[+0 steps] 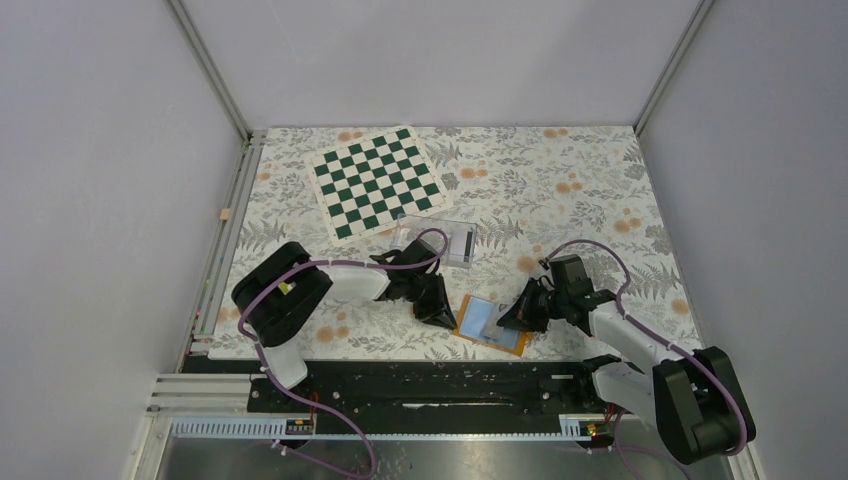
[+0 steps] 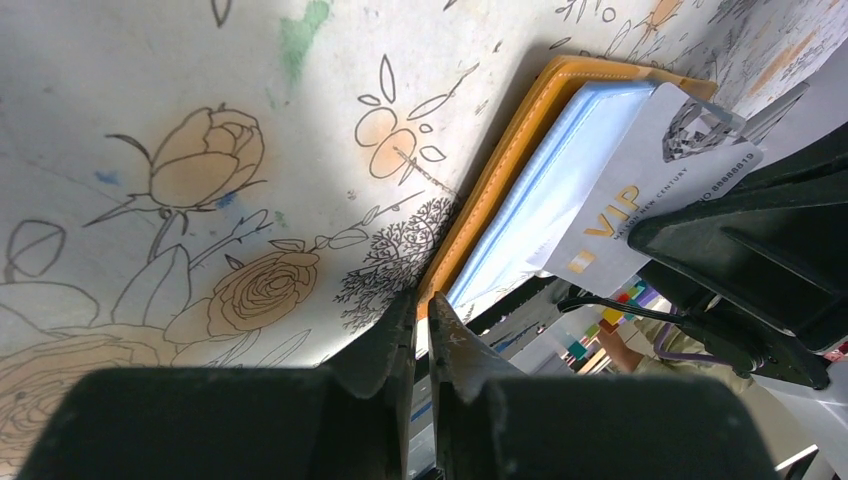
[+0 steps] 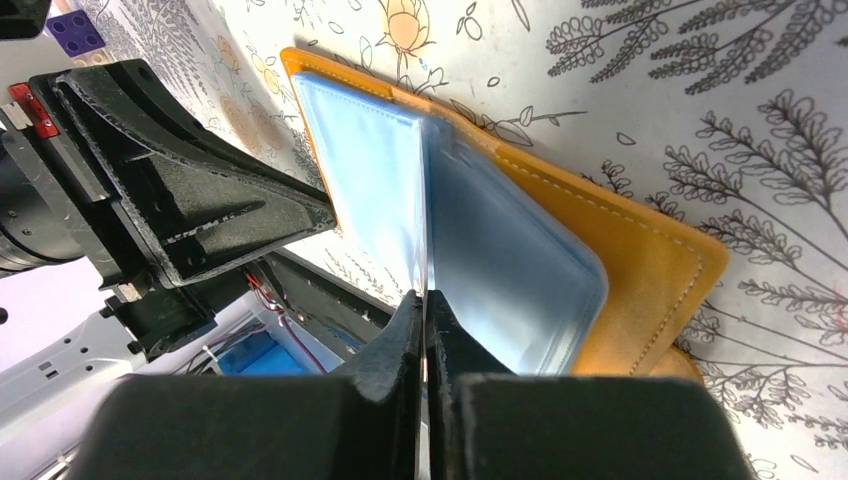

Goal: Put the credit cards into the card holder
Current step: Insert the credit card into the card holder.

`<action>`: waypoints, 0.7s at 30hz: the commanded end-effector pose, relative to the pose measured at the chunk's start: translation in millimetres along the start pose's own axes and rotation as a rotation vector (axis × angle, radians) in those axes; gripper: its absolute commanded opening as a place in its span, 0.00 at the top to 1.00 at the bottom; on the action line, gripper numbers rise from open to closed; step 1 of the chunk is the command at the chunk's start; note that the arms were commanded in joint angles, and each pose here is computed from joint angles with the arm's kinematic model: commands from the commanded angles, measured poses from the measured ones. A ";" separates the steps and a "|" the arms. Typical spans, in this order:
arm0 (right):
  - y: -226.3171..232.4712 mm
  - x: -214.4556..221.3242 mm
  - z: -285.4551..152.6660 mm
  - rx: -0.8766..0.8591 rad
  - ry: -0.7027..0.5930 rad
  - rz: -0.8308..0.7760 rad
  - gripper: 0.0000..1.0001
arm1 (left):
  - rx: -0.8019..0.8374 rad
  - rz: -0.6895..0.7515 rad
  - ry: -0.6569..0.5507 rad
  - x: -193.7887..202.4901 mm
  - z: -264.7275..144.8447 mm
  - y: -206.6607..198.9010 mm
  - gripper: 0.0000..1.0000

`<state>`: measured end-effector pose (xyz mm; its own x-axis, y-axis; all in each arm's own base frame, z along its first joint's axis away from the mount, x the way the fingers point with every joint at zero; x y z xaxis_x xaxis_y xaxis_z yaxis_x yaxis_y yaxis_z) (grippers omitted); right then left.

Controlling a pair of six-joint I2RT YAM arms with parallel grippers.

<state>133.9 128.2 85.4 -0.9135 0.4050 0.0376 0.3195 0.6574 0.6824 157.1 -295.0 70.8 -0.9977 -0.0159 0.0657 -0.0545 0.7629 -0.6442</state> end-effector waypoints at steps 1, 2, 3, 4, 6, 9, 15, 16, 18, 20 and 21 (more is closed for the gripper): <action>-1.4 -4.9 6.3 -0.023 -0.026 -0.020 1.00 | -0.055 0.008 -0.023 -4.5 7.8 8.0 0.90; -1.6 -4.6 7.4 -0.028 -0.021 -0.014 1.00 | -0.056 0.008 -0.025 -4.8 7.8 7.9 0.90; -2.2 -3.8 8.2 -0.030 -0.012 -0.007 1.00 | -0.057 0.008 -0.024 -4.7 8.1 8.1 0.90; -3.7 -2.6 8.9 -0.026 -0.005 0.005 1.00 | -0.057 0.008 -0.023 -4.8 8.3 8.4 0.90; -6.6 0.3 9.6 -0.018 0.008 0.031 1.00 | -0.057 0.006 -0.022 -4.8 8.6 8.7 0.90; -9.0 5.4 9.0 -0.019 0.027 0.067 1.00 | -0.054 0.010 -0.023 -4.7 8.3 7.9 0.90; -11.0 14.6 5.0 -0.017 0.079 0.095 1.00 | -0.054 0.018 -0.020 -5.1 7.6 6.6 0.91; -11.2 15.3 5.0 -0.017 0.086 0.095 1.00 | -0.057 0.020 -0.020 -5.5 7.4 6.7 0.91; -12.5 15.7 6.1 -0.011 0.097 0.097 1.00 | -0.063 0.025 -0.019 -6.0 7.5 6.3 0.91; -12.4 15.3 7.8 -0.005 0.123 0.096 1.00 | -0.066 0.027 -0.020 -6.3 7.1 6.0 0.91; -11.7 14.7 9.1 -0.009 0.137 0.094 1.00 | -0.066 0.029 -0.022 -6.9 6.6 5.4 0.91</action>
<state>128.9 132.4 77.3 -0.9044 0.4119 0.1112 0.3628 0.6053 0.7085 158.2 -296.2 71.2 -0.9976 -0.0055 0.0692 -0.0484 0.7697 -0.6365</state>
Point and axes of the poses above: each gripper's point midway between its finger pads, its own z axis out along the fingers, its own y axis along the line the jaws close on, x = y × z, the point moved 7 cm from there along -z, back along the fingers, and after that the axes turned 2 degrees about z, right-handed, at the moved point
